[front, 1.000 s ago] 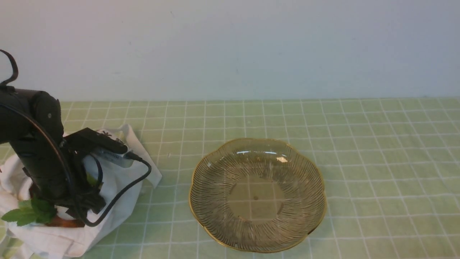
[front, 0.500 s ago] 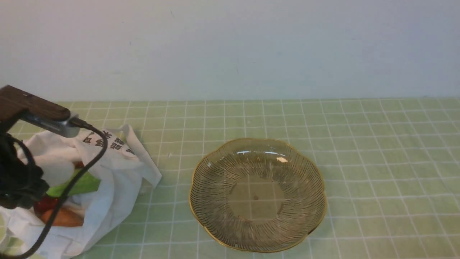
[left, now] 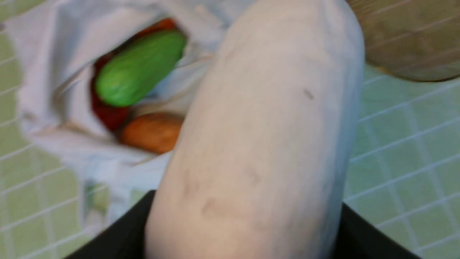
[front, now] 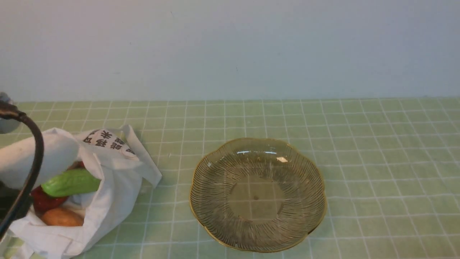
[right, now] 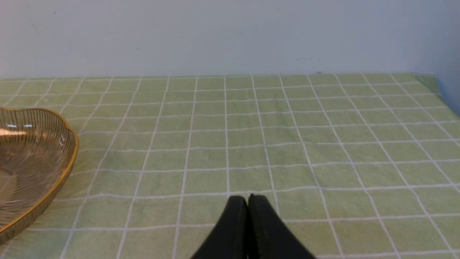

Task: Take vegetables from bag on green coffee tablecloth place on plate.
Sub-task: 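Take the vegetable out of the bag and place it on the dish with the left gripper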

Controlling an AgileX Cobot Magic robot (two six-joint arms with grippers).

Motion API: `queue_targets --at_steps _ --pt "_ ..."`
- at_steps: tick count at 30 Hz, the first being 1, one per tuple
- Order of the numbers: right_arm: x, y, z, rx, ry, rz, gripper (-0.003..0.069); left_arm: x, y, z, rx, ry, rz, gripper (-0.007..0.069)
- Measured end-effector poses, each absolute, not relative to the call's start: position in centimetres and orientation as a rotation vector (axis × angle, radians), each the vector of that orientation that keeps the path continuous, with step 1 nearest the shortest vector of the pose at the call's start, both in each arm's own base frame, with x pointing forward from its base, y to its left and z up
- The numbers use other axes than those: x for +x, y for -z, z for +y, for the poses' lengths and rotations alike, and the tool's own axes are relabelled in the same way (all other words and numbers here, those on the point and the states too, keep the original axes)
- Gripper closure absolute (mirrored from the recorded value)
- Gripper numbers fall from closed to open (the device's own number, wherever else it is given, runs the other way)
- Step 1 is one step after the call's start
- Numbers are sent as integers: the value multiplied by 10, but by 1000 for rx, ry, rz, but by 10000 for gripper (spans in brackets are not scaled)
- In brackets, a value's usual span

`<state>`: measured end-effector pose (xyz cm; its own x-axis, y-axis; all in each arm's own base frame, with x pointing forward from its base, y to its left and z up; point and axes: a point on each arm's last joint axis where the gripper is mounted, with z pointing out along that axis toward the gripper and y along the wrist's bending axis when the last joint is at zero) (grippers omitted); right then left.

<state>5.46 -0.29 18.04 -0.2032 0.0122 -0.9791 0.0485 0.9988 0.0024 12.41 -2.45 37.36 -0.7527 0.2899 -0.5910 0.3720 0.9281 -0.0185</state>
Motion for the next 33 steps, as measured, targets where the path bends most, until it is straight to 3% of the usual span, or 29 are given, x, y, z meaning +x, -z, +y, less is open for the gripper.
queue_targets --at_steps 7,11,17,24,33 --pt "55 -180 -3 45 33 1775 675 146 -377 -53 618 562 2323 165" --pt "55 -180 -3 45 33 1775 675 181 -358 -69 692 643 2352 165" --pt "55 -180 -3 45 33 1775 675 221 -313 -115 873 624 2435 165" --pt "55 -180 -3 45 33 1775 675 268 -256 -169 847 637 2638 165" --pt "55 -180 -3 45 33 1775 675 328 -227 -206 944 505 2653 165"
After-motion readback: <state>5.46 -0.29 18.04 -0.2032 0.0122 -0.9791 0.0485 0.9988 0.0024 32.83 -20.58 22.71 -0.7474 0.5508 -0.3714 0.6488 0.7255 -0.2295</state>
